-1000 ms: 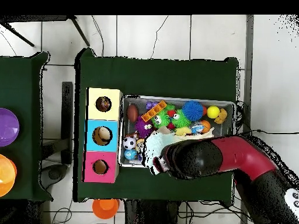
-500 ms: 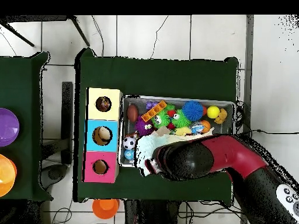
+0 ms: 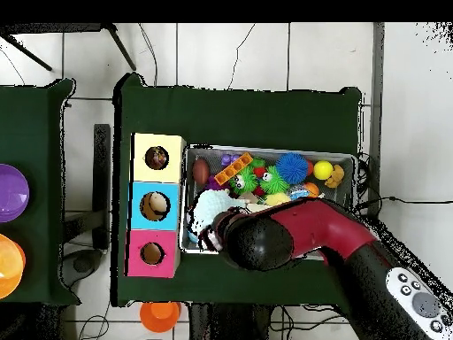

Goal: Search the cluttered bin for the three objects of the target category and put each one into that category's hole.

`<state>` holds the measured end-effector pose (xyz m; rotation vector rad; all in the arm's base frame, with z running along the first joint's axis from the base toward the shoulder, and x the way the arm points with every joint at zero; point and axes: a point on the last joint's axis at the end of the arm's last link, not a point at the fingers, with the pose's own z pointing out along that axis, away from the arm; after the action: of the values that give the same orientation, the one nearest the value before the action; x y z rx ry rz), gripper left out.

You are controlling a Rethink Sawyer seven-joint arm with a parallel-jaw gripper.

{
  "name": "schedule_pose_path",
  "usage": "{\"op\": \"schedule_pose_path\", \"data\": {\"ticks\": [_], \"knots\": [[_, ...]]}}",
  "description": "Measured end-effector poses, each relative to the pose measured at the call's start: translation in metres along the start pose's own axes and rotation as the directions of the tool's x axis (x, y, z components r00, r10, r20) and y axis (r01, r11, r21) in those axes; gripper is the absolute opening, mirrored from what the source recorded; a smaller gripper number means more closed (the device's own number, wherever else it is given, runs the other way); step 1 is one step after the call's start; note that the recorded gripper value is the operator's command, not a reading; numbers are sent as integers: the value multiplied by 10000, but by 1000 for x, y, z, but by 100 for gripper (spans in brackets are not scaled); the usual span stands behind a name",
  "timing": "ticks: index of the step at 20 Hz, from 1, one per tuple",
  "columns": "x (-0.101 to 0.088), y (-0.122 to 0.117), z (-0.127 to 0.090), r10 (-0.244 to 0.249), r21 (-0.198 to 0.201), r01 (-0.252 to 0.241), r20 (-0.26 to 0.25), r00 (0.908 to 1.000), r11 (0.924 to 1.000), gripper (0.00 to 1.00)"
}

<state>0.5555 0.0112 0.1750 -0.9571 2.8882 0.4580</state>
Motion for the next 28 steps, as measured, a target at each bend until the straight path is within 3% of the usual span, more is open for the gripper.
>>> {"op": "schedule_pose_path", "data": {"ticks": [7, 16, 17, 28], "knots": [[-10, 6, 23, -504, 799, 479, 297, 9983, 9957, 0], [0, -1, 36, -257, 1349, 200, 408, 9988, 9907, 0], [6, -5, 36, -93, 1440, 49, 300, 9995, 9896, 100], [24, -17, 35, 365, 1700, -364, 27, 9993, 9848, 100]]}}
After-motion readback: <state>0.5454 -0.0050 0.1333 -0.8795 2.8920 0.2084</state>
